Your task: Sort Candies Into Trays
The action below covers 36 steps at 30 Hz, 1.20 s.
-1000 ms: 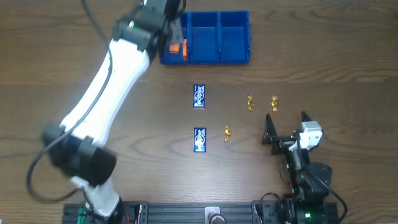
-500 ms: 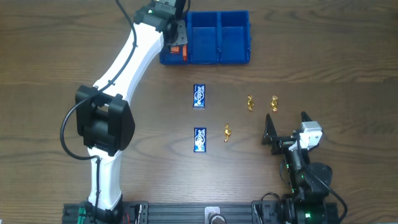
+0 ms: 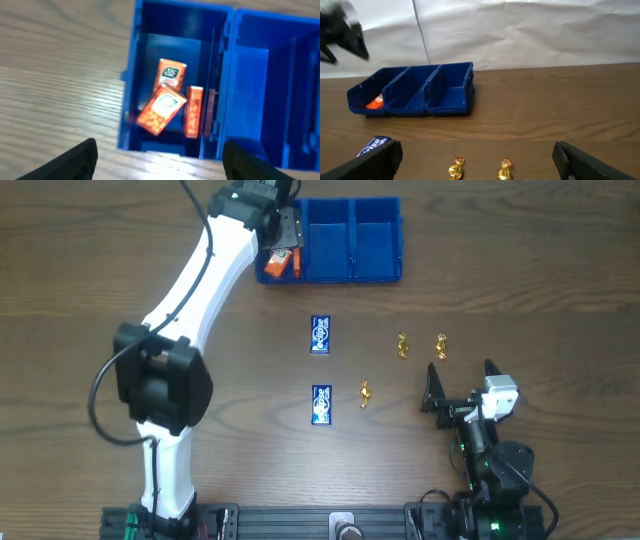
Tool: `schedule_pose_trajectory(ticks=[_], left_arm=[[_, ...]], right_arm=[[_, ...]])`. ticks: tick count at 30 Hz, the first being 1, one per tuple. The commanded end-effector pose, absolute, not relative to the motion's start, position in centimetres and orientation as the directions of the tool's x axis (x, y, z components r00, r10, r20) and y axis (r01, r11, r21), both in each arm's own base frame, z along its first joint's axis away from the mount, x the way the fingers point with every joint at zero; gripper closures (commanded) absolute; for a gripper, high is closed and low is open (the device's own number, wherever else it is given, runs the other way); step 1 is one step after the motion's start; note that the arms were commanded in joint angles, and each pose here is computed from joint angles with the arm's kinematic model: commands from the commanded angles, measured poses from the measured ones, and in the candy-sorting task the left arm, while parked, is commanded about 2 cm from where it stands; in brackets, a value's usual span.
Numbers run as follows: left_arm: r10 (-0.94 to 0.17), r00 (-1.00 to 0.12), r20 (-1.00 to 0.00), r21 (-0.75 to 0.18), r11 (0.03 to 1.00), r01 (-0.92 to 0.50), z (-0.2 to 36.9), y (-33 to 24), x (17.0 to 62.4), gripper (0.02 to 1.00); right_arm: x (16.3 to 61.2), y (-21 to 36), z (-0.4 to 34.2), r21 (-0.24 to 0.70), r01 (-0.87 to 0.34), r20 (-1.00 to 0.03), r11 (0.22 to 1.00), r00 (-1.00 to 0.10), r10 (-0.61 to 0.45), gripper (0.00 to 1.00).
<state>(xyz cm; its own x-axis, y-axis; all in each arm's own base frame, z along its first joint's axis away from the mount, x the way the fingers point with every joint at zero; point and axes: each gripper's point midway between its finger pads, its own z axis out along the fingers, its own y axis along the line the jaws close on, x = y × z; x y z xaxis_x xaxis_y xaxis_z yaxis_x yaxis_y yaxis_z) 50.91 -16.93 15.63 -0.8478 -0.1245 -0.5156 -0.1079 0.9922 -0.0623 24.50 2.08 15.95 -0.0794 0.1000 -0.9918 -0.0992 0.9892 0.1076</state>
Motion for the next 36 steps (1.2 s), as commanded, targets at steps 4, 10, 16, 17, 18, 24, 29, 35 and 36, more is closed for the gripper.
schedule_pose_trajectory(ticks=[4,10,16,17,18,24,29,35,36], left_arm=[[-0.097,-0.459,-0.883,-0.102,0.995,-0.014,41.1,-12.7,41.1,0.066],[-0.065,-0.218,-0.974,-0.083,0.994,0.076,47.8,-7.6,30.8,0.06],[-0.124,-0.123,-0.985,-0.133,0.989,0.065,43.0,-2.6,23.0,0.042],[-0.123,-0.107,-0.987,-0.131,0.989,0.07,42.0,-2.4,22.2,0.042],[-0.122,-0.092,-0.988,-0.129,0.988,0.08,41.0,-2.3,21.5,0.042],[-0.134,0.001,-0.991,-0.134,0.986,0.104,34.6,-2.1,19.6,0.018],[-0.142,0.083,-0.986,-0.131,0.984,0.122,29.0,-2.2,20.6,0.02],[-0.146,0.065,-0.987,-0.135,0.979,0.156,24.8,-3.0,22.5,0.02],[-0.146,0.07,-0.987,-0.133,0.978,0.163,24.4,-3.1,22.7,0.02]], right_arm=[[24.5,2.2,15.8,0.108,-0.105,-0.992,0.989,-0.082,0.099,0.003],[24.5,2.2,15.8,0.108,-0.105,-0.992,0.989,-0.083,0.099,0.003],[24.5,2.2,15.8,0.108,-0.106,-0.992,0.989,-0.082,0.099,0.003],[24.5,2.2,15.8,0.108,-0.106,-0.992,0.989,-0.083,0.099,0.003],[24.5,2.2,15.8,0.108,-0.105,-0.992,0.989,-0.082,0.099,0.003],[24.5,2.2,15.8,0.108,-0.105,-0.992,0.989,-0.082,0.099,0.003],[24.5,2.2,15.8,0.108,-0.105,-0.992,0.989,-0.082,0.099,0.003],[24.5,2.2,15.8,0.108,-0.106,-0.992,0.989,-0.082,0.099,0.003],[24.5,2.2,15.8,0.108,-0.106,-0.992,0.989,-0.082,0.099,0.003]])
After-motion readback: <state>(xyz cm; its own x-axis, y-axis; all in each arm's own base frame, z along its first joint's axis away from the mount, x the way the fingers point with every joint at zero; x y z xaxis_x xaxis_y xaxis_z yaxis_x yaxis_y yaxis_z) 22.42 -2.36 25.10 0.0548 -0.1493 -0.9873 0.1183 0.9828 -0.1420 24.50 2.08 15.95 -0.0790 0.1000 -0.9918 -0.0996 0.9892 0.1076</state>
